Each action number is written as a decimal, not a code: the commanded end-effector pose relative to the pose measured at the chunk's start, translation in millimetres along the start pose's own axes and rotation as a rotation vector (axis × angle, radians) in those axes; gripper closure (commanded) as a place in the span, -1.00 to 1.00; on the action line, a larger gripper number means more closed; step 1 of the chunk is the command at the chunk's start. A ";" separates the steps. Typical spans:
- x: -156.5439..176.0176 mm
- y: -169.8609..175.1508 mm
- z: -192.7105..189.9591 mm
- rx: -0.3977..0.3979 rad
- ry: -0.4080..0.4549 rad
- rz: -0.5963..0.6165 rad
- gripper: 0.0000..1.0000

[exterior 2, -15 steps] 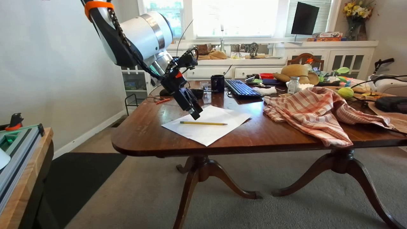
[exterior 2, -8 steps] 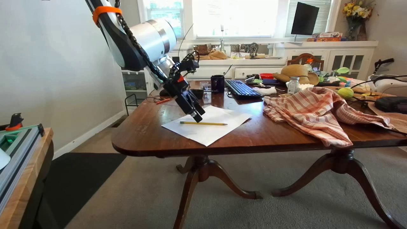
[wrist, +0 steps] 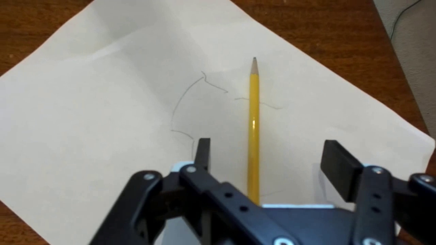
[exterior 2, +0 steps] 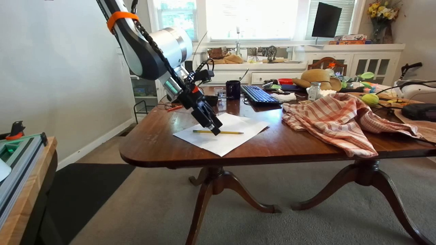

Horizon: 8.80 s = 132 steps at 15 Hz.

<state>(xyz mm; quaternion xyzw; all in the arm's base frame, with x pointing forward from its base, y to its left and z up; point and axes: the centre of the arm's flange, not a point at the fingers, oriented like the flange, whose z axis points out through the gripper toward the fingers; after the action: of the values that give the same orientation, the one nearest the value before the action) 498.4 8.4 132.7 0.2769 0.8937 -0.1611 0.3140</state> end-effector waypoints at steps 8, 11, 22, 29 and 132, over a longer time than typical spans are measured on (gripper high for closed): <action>5.0 8.7 19.5 -0.045 -0.038 0.008 -0.06; 3.7 7.0 21.2 -0.056 -0.031 0.013 -0.06; -2.9 2.1 17.9 -0.083 -0.027 0.026 0.47; -5.6 0.4 14.2 -0.090 -0.039 0.014 -0.14; -184.6 -119.7 -52.2 -0.510 1.224 1.069 0.96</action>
<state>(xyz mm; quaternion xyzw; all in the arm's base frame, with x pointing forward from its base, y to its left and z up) 503.4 -113.4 317.2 0.6156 0.6664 0.4087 -0.0996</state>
